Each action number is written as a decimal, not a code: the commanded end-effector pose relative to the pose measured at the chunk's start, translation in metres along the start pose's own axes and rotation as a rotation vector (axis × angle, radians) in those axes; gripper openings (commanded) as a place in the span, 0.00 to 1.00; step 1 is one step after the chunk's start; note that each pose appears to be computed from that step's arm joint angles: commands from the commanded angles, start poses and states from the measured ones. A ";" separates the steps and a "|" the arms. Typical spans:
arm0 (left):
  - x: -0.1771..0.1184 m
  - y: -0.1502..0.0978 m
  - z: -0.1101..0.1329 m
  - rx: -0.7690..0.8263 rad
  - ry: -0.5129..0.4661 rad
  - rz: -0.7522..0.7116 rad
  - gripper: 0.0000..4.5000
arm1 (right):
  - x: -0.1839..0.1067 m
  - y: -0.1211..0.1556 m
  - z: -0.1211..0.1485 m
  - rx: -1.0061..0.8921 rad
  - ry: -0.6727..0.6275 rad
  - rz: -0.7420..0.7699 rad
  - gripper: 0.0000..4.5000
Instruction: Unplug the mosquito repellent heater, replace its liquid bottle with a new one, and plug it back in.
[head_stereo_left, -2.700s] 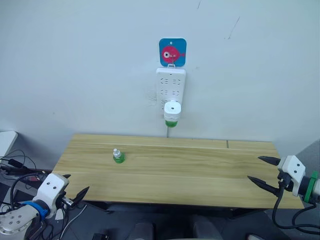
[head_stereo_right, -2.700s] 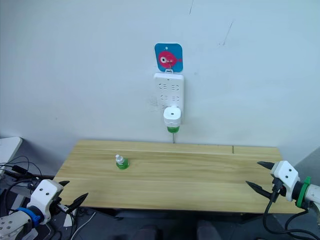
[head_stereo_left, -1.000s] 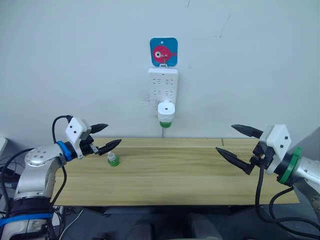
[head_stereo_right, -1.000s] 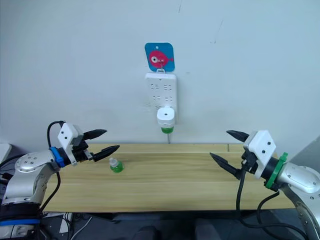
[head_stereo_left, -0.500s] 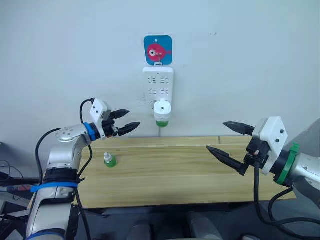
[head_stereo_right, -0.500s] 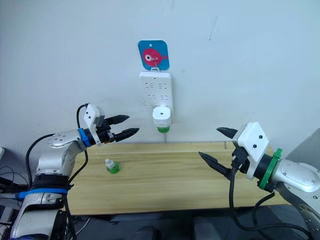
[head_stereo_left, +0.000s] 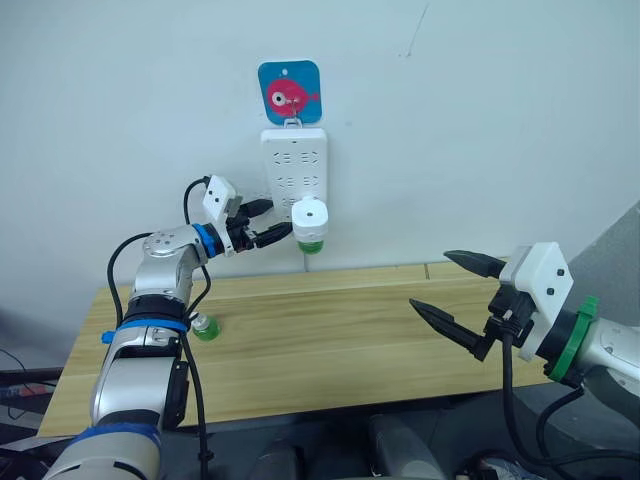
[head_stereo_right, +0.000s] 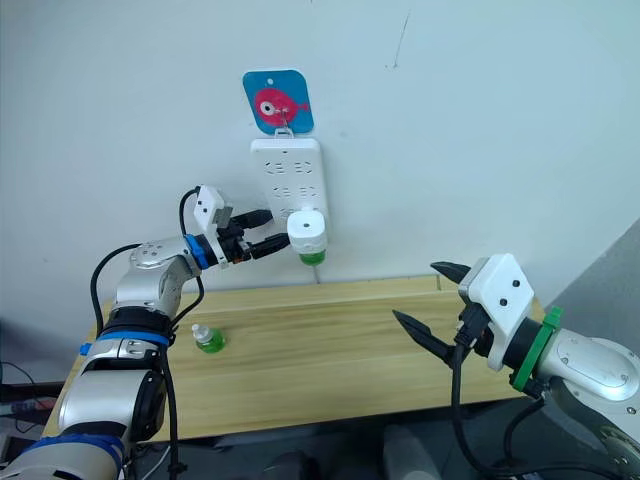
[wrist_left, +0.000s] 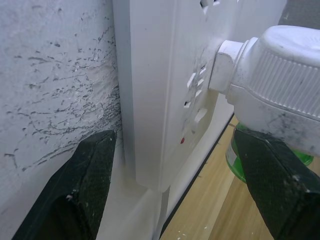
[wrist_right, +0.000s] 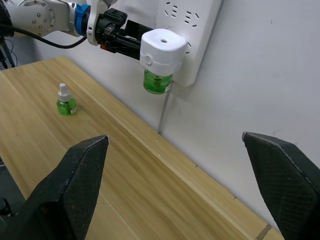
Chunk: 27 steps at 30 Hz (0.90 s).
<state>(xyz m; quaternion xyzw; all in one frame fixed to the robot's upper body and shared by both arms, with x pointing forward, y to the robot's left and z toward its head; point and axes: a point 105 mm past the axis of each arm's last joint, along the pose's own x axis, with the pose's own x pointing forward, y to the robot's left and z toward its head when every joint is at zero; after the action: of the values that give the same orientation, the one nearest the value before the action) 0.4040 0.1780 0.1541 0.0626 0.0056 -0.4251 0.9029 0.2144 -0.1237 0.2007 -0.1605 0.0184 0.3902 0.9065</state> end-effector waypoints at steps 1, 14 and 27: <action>0.009 -0.003 0.024 0.061 -0.050 -0.053 0.87 | -0.003 0.004 0.009 -0.036 -0.024 -0.001 1.00; 0.016 -0.013 0.041 0.124 -0.059 -0.156 0.83 | -0.002 0.006 0.010 -0.023 -0.038 0.011 1.00; 0.022 -0.021 0.040 0.110 -0.065 -0.191 0.29 | 0.033 -0.007 0.020 0.004 -0.077 -0.089 1.00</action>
<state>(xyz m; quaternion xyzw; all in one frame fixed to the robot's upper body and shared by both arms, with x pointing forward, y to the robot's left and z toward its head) 0.4006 0.1518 0.1752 0.0819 -0.0183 -0.5003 0.8618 0.2342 -0.0971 0.2160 -0.1366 -0.0232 0.3809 0.9142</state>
